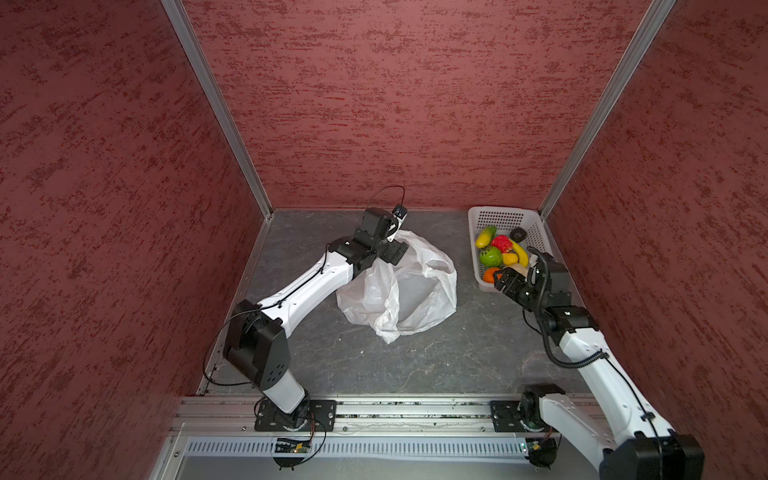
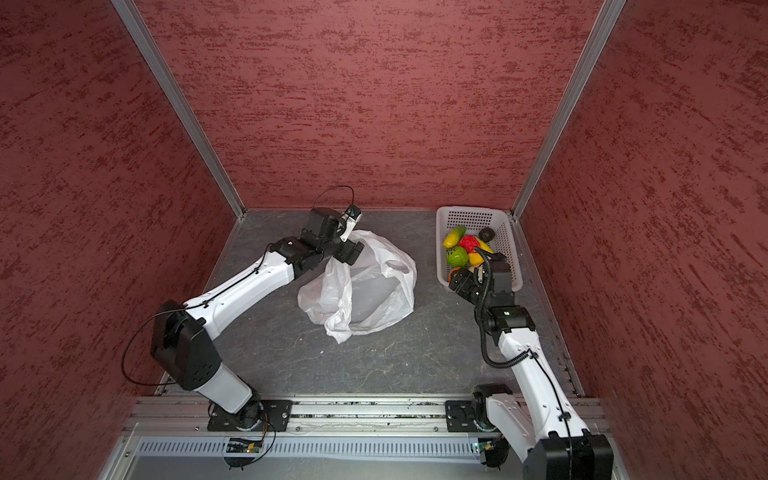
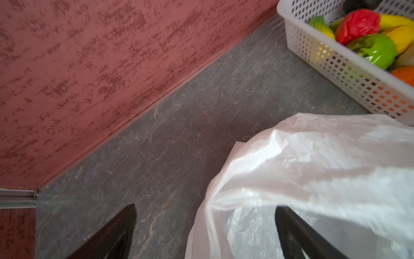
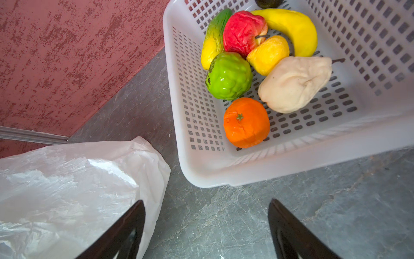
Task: Untie the knot of the plastic bag and take out the fruit
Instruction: 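Release the bag rim with the left gripper and raise the right gripper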
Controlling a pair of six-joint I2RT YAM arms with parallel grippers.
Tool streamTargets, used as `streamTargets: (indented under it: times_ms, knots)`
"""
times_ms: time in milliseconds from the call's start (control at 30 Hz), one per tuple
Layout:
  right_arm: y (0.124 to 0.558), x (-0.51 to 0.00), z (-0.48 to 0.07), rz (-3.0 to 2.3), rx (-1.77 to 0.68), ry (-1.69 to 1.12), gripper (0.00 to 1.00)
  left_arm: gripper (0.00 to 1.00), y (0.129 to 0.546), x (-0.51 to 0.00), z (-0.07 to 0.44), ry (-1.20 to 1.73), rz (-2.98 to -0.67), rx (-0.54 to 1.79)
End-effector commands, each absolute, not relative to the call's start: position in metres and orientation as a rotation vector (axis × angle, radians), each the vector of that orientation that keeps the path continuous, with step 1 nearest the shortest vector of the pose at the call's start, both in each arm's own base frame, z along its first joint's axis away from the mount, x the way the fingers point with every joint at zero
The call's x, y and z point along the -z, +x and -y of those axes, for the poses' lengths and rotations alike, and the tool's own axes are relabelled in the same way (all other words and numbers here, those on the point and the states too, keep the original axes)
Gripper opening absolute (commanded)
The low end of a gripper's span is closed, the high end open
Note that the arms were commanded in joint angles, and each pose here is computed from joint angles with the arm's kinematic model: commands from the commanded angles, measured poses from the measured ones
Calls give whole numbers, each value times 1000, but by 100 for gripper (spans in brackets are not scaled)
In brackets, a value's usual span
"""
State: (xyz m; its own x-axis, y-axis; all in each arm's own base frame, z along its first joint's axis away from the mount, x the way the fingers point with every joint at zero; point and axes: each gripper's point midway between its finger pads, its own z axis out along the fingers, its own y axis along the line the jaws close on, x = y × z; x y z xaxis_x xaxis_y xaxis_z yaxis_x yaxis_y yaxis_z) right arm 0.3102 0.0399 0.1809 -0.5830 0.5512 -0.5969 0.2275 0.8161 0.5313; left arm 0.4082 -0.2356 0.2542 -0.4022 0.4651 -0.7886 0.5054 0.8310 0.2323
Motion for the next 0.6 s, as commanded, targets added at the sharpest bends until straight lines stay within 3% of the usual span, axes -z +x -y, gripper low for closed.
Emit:
streamTargets:
  times_ms: [0,233,567]
  knots:
    - [314,-190,-43,-2188,-502,498,90,99,375,-287,244,665,-2005,251]
    - [327,-198,-48,-2156,-487,377,98,99,319,-304,220,535,-1978,468]
    - [346,-196,-33,-2085,-288,196,99,100,297,-270,105,171,-1916,288]
